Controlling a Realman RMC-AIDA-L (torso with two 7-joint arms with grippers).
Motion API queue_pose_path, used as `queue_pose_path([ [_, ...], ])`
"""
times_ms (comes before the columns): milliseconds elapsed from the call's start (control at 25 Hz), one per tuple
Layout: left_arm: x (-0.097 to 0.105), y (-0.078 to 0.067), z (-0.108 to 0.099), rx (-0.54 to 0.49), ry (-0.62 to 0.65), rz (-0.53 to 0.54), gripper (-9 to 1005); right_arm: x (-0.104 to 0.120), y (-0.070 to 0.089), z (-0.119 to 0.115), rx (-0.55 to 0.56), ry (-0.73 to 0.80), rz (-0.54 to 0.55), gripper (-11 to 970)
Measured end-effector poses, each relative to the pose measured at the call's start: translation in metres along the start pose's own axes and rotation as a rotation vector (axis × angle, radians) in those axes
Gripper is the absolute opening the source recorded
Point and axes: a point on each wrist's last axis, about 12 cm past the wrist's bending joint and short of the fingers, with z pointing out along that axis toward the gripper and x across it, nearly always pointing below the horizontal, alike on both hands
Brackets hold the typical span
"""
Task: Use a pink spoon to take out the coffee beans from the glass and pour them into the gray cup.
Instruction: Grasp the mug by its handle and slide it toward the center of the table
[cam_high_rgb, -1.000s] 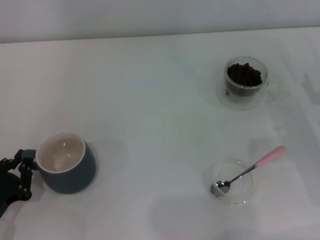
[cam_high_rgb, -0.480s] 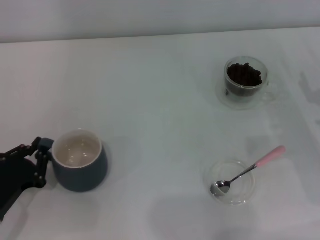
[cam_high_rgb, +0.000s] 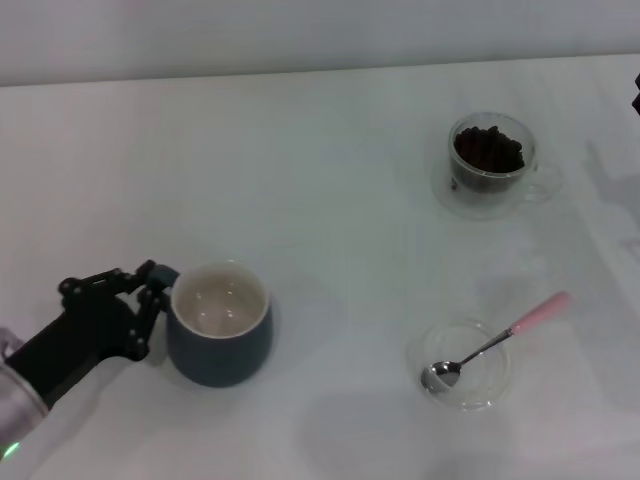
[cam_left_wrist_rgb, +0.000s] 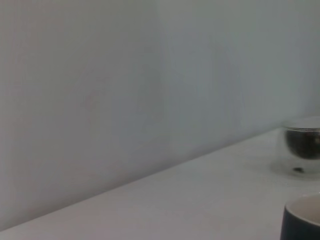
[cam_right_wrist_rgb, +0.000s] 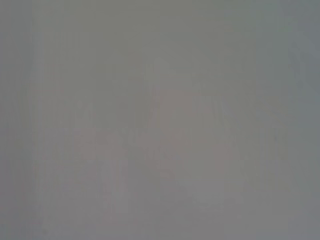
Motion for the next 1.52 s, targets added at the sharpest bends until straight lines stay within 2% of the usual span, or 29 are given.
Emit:
queue_pose_path([
  [400, -0.021, 0.012, 0.044, 0.154, 0.055, 0.048, 102, -0.001, 0.007, 0.005, -0.036, -0.005, 0.0, 808],
  [800, -0.046, 0.012, 0.088, 0.261, 0.089, 0.137, 99, -0.002, 0.009, 0.006, -0.043, -0.014, 0.008, 805],
  [1120, -0.063, 0.011, 0.1, 0.275, 0.022, 0.186, 97, -0.002, 0.01, 0.006, -0.043, -0.015, 0.009, 803],
  [1520, -0.049, -0.001, 0.094, 0.326, 0.086, 0.218, 102, -0.003, 0.01, 0.007, -0.046, -0.021, 0.01, 800],
])
